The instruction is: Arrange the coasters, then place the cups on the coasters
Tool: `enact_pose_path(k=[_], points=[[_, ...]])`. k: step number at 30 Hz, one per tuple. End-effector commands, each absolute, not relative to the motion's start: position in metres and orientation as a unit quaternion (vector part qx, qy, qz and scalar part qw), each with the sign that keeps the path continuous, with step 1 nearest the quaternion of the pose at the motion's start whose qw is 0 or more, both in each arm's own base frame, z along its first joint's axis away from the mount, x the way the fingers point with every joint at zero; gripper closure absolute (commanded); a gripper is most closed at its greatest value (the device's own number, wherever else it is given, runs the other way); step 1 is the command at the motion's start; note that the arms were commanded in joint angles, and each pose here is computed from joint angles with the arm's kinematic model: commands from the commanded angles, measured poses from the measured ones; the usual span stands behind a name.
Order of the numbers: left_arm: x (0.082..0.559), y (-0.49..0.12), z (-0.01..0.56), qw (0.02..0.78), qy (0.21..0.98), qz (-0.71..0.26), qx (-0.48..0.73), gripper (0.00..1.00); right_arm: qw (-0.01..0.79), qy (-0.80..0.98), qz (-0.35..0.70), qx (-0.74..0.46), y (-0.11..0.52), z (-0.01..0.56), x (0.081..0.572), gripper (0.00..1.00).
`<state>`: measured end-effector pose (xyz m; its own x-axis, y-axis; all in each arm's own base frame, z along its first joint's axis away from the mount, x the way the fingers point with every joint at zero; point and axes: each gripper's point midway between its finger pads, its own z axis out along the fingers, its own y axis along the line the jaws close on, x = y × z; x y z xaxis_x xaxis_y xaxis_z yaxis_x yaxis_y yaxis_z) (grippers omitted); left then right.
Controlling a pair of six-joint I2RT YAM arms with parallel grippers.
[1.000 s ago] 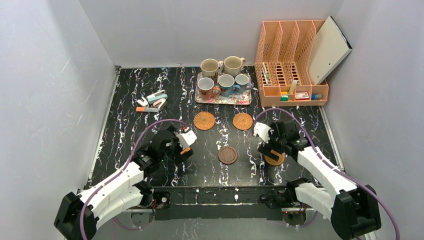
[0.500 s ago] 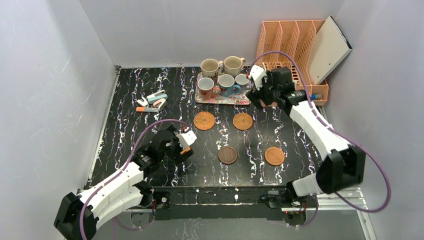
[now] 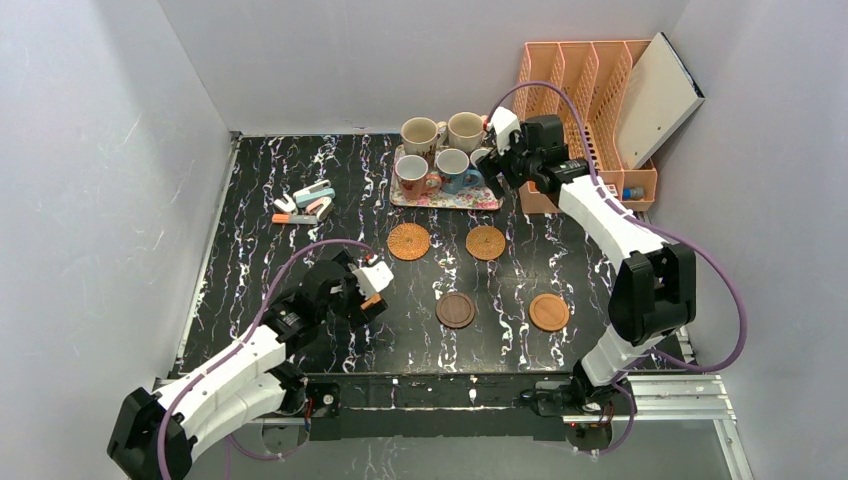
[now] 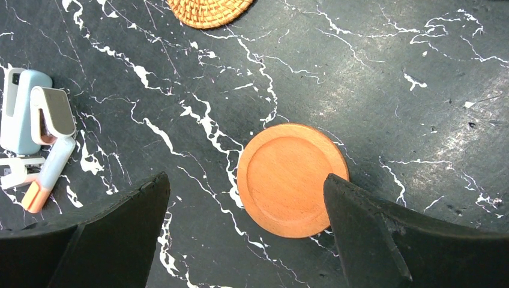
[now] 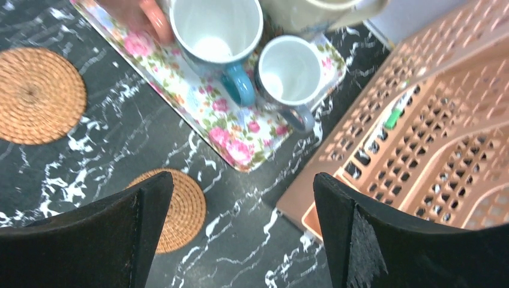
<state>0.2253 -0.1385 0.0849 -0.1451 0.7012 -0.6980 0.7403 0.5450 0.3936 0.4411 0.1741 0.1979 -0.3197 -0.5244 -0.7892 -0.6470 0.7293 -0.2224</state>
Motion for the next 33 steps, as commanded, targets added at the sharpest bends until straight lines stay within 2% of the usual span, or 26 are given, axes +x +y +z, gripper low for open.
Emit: enact_pose_path(k=[1, 8, 15, 22, 26, 33], points=[[0.221, -0.138, 0.078, 0.438, 0.758, -0.027, 0.484, 0.02, 0.542, 0.734, 0.137, -0.387, 0.213, 0.259, 0.454, 0.04], [0.222, -0.138, 0.079, 0.433, 0.760, -0.025, 0.485, 0.02, 0.552, 0.705, 0.192, -0.402, 0.252, 0.271, 0.464, 0.03], [0.220, -0.129, 0.114, 0.431, 0.765, -0.012, 0.478, 0.02, 0.550, 0.710, 0.197, -0.392, 0.269, 0.276, 0.483, 0.04], [0.210, -0.133, 0.137, 0.516, 0.751, -0.063, 0.408, 0.02, 0.529, 0.767, 0.141, -0.335, 0.263, 0.243, 0.509, 0.02], [0.213, -0.126, 0.135, 0.524, 0.749, -0.043, 0.402, 0.02, 0.538, 0.765, 0.130, -0.330, 0.256, 0.242, 0.504, 0.02], [0.207, -0.129, 0.115, 0.479, 0.760, -0.048, 0.436, 0.02, 0.513, 0.756, 0.171, -0.369, 0.262, 0.211, 0.472, 0.02]])
